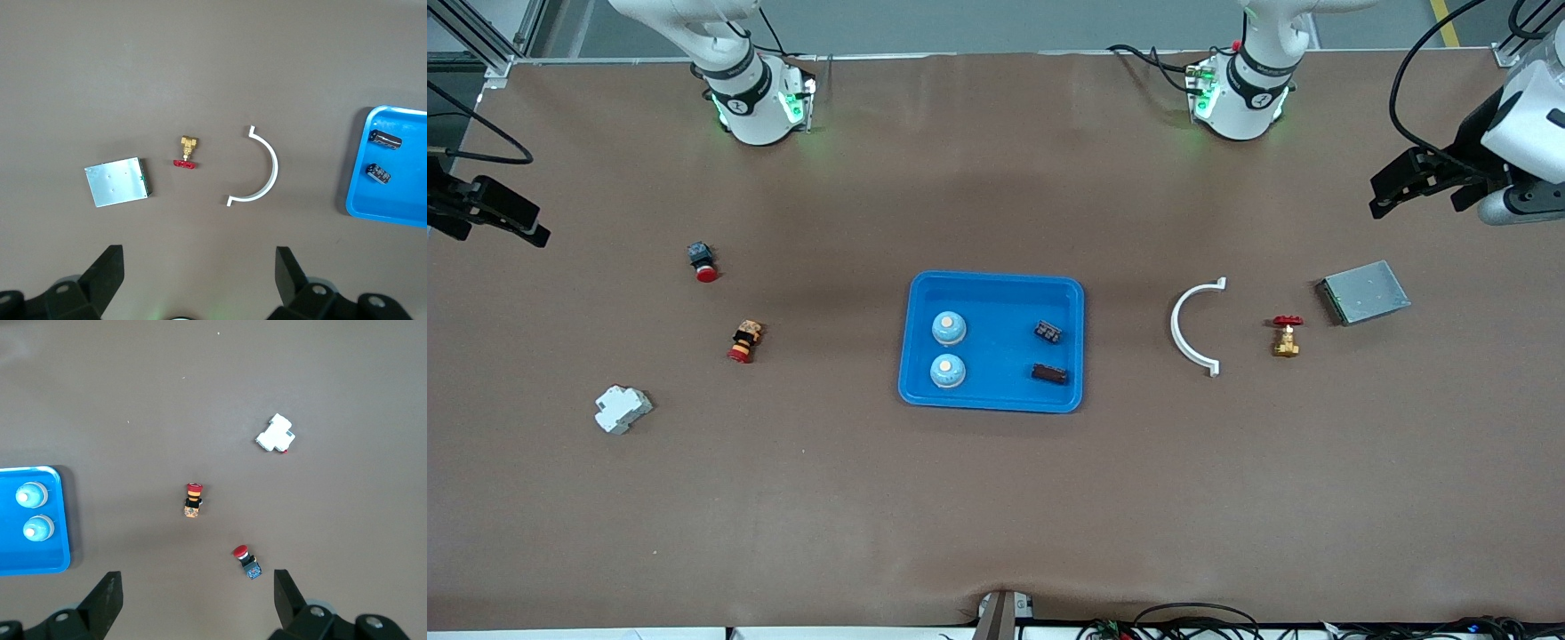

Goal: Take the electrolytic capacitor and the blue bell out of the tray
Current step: 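Raise both grippers from rest and start moving toward the blue tray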

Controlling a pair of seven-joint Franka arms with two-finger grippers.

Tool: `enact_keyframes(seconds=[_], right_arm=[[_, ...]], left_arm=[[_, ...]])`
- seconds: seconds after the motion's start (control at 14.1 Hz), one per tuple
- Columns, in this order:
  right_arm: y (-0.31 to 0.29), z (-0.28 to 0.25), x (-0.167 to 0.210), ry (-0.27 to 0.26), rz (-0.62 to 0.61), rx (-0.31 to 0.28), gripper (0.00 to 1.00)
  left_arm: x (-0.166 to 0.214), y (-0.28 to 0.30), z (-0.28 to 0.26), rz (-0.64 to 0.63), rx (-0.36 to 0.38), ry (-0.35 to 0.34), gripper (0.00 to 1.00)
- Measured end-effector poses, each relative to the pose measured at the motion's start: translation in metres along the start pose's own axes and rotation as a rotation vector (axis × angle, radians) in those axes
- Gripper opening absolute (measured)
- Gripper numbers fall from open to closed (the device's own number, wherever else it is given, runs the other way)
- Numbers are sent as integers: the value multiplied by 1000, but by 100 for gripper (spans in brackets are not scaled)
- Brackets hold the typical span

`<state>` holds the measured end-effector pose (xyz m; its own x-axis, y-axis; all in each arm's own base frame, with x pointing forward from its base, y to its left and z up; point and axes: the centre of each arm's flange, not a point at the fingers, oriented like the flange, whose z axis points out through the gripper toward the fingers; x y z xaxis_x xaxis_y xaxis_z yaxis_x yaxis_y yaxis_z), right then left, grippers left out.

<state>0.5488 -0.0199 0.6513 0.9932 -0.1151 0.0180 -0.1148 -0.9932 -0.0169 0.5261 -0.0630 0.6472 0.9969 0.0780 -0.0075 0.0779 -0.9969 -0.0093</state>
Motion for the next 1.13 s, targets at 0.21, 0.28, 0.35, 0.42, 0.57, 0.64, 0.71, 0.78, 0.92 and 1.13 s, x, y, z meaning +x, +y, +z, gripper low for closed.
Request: enact_keyframes(seconds=[0.21,0.28,0.35,0.42,0.57,0.64,0.71,0.78,0.92,1.13], right_arm=[[0,1,-1,-7,0,-1,100],[0,1,-1,-11,0,-1,100],[0,1,-1,-14,0,-1,100],[0,2,-2,-16,0,-1,100],[0,3,-3,-31,-1,-2,100],[-1,5,-5,-47,-3,-3,100],[-3,6,-6,-58,-7,-4,100],[-6,6,-7,-63,-13,-4,100],[-12,7,-8,-69,-23,-3,100],[-25,9,-12,-94,9,9,100]], left_arm=[[0,0,0,1,0,0,100],[0,0,0,1,0,0,100],[0,0,0,1,0,0,100],[0,0,0,1,0,0,100],[0,0,0,1,0,0,100],[0,0,0,1,0,-1,100],[1,0,1,1,0,-3,100],[2,1,3,1,1,-6,100],[7,1,14,1,3,-30,100],[22,3,40,1,7,-78,100]])
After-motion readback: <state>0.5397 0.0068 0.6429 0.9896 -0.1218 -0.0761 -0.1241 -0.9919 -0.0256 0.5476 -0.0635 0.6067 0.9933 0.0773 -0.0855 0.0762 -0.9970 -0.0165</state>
